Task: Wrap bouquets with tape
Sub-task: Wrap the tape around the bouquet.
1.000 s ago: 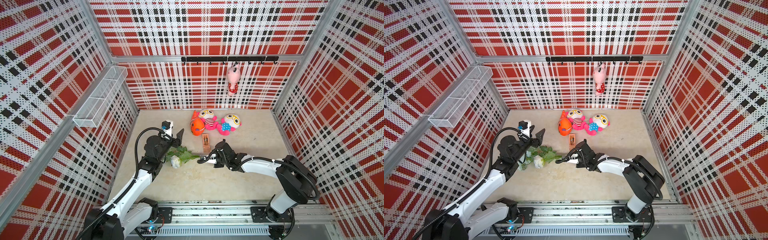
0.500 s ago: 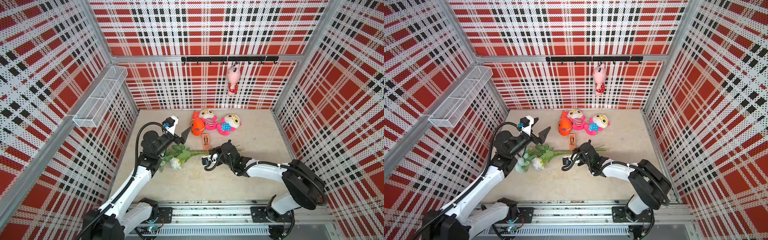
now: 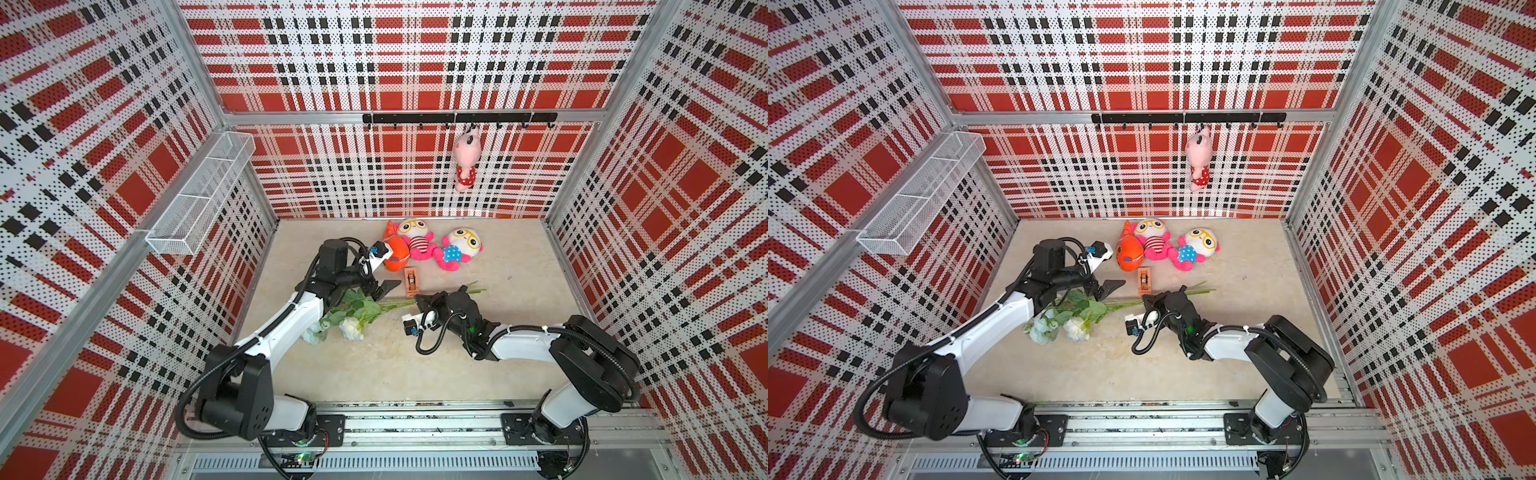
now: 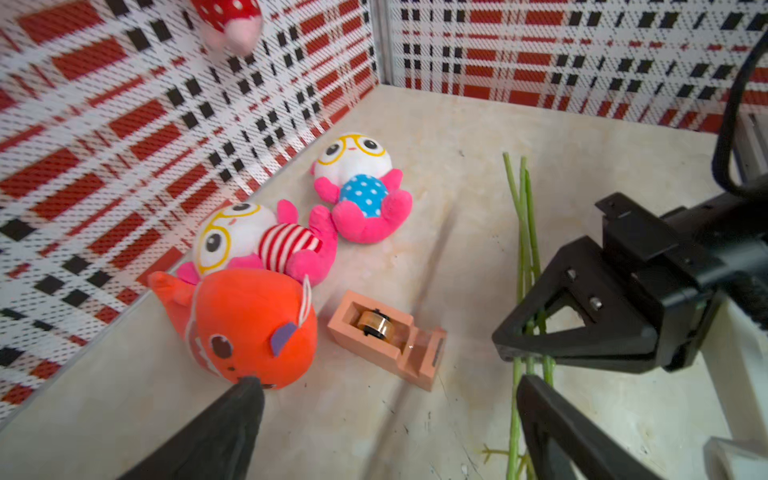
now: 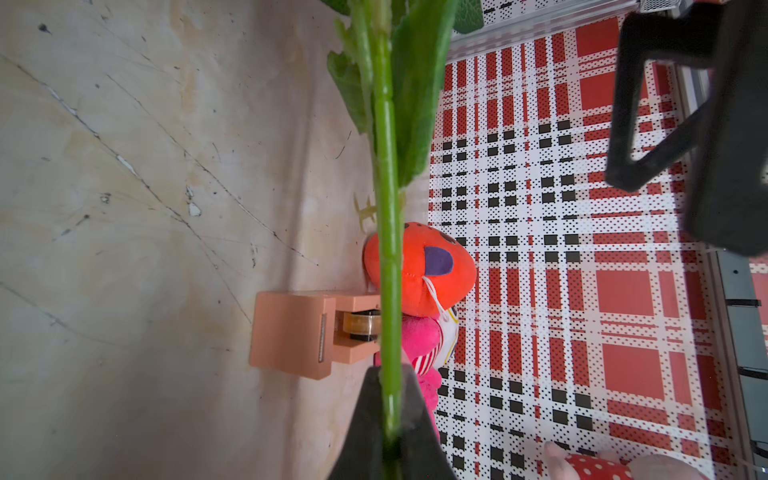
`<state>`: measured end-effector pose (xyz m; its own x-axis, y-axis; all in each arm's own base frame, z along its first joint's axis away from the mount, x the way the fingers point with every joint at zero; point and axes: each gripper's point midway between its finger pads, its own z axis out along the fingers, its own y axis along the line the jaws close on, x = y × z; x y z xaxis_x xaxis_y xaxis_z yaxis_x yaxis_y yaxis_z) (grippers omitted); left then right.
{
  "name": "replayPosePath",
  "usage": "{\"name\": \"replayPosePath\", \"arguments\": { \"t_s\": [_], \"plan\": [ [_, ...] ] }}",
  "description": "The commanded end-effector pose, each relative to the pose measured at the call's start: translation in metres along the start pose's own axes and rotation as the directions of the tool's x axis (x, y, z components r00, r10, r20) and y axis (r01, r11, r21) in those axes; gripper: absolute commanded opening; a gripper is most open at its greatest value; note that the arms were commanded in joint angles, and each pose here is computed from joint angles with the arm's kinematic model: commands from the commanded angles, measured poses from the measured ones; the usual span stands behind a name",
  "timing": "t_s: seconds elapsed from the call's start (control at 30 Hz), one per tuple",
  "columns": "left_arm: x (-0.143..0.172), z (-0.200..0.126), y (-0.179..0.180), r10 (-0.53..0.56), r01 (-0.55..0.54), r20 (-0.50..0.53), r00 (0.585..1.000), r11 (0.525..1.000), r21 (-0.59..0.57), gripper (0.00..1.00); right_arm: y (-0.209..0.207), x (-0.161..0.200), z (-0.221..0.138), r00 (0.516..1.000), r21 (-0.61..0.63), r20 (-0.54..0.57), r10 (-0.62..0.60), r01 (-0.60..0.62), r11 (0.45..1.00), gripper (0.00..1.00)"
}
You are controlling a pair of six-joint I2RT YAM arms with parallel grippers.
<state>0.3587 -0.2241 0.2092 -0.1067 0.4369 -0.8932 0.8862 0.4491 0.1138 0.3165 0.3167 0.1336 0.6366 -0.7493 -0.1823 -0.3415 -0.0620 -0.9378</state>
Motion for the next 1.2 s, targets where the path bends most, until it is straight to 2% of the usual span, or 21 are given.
{"name": "replayPosePath", "arguments": {
  "t_s": [0.0, 0.13, 0.3, 0.43, 0.57, 0.73, 0.93, 1.03, 1.17],
  "plan": [
    [0.030, 0.017, -0.026, 0.013, 0.006, -0.151, 0.988, 0.992, 0.127, 0.99, -0.024, -0.011, -0.002, 0.998, 0.122, 0.038, -0.049, 0.044, 0.992, 0.00],
    [0.057, 0.034, -0.042, 0.015, 0.042, -0.270, 0.963, 0.978, 0.205, 0.95, -0.019, -0.013, -0.003, 0.997, 0.120, 0.050, -0.056, 0.049, 0.991, 0.00],
    [0.064, 0.043, -0.049, 0.018, 0.071, -0.306, 0.952, 0.958, 0.278, 0.93, -0.013, -0.012, -0.001, 0.996, 0.115, 0.041, -0.076, 0.071, 0.991, 0.00],
    [0.076, 0.047, -0.047, 0.005, 0.096, -0.355, 0.935, 0.959, 0.266, 0.91, -0.011, -0.012, 0.001, 0.995, 0.108, 0.036, -0.088, 0.084, 0.991, 0.00],
    [0.075, 0.044, -0.047, 0.008, 0.096, -0.345, 0.939, 0.954, 0.284, 0.87, -0.007, -0.012, 0.001, 0.994, 0.100, 0.030, -0.101, 0.097, 0.990, 0.00],
    [0.052, 0.029, -0.043, 0.020, 0.061, -0.260, 0.965, 0.951, 0.302, 0.84, -0.007, -0.011, 0.002, 0.994, 0.097, 0.027, -0.105, 0.102, 0.990, 0.00],
    [0.037, 0.017, -0.043, 0.027, 0.026, -0.192, 0.981, 0.963, 0.269, 0.89, -0.005, -0.012, 0.002, 0.994, 0.091, 0.029, -0.108, 0.104, 0.990, 0.00],
    [0.052, 0.026, -0.043, 0.015, 0.043, -0.249, 0.968, 0.974, 0.224, 0.91, -0.005, -0.013, 0.004, 0.994, 0.094, 0.030, -0.109, 0.106, 0.990, 0.00],
    [0.069, 0.035, -0.047, -0.013, 0.088, -0.301, 0.953, 0.967, 0.237, 0.91, -0.004, -0.014, 0.005, 0.993, 0.097, 0.037, -0.109, 0.105, 0.990, 0.00]
  ]
}}
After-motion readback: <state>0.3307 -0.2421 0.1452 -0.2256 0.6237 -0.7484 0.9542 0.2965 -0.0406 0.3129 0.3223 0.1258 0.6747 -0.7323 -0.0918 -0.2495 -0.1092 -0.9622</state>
